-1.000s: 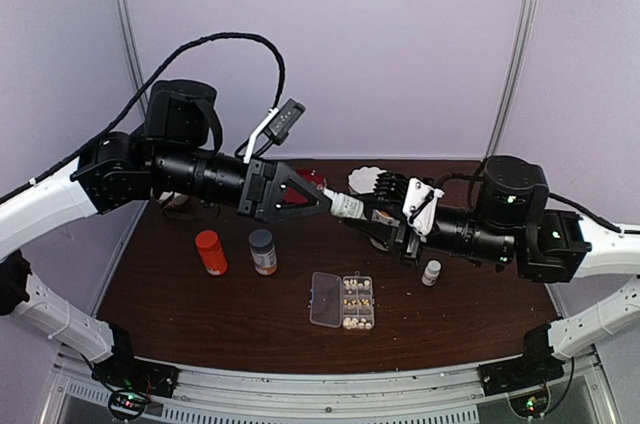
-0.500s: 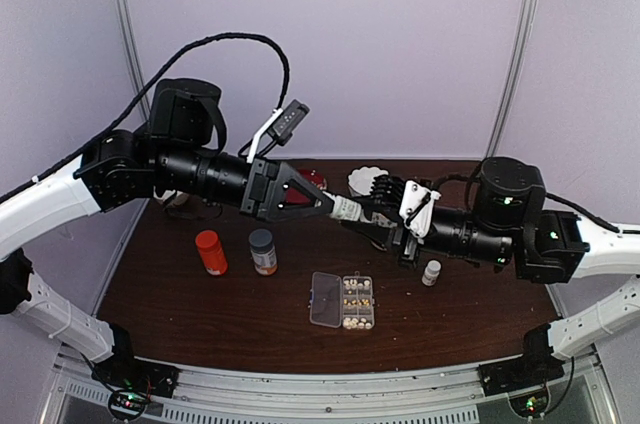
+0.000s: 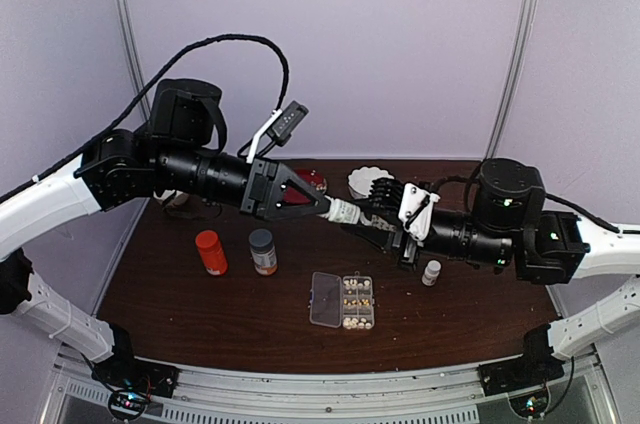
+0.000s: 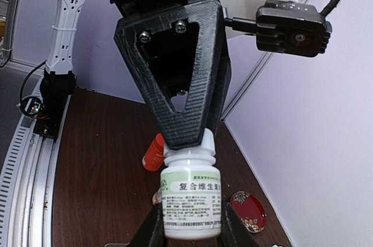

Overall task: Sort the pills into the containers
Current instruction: Screw the lid of the pill bottle onto the pill bottle.

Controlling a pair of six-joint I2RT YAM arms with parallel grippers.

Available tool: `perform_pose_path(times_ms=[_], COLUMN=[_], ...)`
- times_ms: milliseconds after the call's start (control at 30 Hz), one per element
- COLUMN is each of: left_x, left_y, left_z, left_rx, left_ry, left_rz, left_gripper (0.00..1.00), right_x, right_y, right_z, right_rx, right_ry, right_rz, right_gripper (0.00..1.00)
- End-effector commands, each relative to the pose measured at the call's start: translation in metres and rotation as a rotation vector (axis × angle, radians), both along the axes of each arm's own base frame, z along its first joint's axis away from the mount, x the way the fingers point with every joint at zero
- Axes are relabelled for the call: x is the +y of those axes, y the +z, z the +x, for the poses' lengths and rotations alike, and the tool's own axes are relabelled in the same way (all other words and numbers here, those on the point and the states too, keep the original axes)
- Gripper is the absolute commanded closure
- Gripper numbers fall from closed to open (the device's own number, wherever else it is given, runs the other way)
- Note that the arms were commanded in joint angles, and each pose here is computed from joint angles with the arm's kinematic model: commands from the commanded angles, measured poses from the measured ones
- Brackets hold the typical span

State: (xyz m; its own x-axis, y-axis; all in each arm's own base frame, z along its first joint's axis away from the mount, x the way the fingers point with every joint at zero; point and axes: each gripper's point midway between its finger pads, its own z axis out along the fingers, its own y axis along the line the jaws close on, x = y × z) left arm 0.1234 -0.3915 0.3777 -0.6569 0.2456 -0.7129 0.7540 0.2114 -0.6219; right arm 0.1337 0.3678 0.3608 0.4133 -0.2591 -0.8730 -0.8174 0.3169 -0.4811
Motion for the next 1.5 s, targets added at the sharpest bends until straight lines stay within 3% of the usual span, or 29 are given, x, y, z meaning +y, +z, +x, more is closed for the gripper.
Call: perform_pose_path(times_ms=[0, 200, 333, 467, 767, 967, 1133, 1333, 1467], left_x=[-0.002, -0.007, -0.009, -0.011, -0.013, -0.014, -0.017, -0.021, -0.023], left_y=[0.017, 0.014, 0.013, 0.009, -0.027, -0.042, -0.041, -0.049, -0.045], left_z=[-0.001, -0.002, -0.006, -0.014, -0.030, -0.029, 0.003, 0.021, 0.028], left_rx=[-0.030, -0.019, -0.041, -0.153, -0.610, -1.070, -1.424, -1.968, -2.212], left_ry=[-0.016, -0.037, -0.072, -0.133, -0.345, -0.485, -0.460, -0.546, -0.528], left_rz=[-0.043, -0.037, -0.037, -0.040, -0.018, 0.012, 0.164, 0.376, 0.442], left_gripper=[0.87, 1.00, 1.00, 1.00, 1.00, 1.00, 1.00, 1.00, 1.00], right_x=[0.001, 0.004, 0.005, 0.007, 0.013, 0.010, 0.007, 0.005, 0.005], right_y=[0.012, 0.017, 0.025, 0.038, 0.051, 0.057, 0.057, 0.056, 0.055], right_z=[0.002, 0.002, -0.001, -0.014, -0.049, -0.060, -0.061, -0.061, -0.060], right_rx=[-0.004, 0.013, 0.044, 0.106, 0.305, 0.401, 0.464, 0.520, 0.535], right_ry=[-0.016, -0.013, 0.007, 0.095, 0.367, 0.445, 0.460, 0.467, 0.464], right_rz=[0.022, 0.039, 0.079, 0.132, 0.150, 0.195, 0.224, 0.251, 0.253], right_gripper=[1.00, 1.00, 1.00, 1.00, 1.00, 1.00, 1.00, 1.00, 1.00])
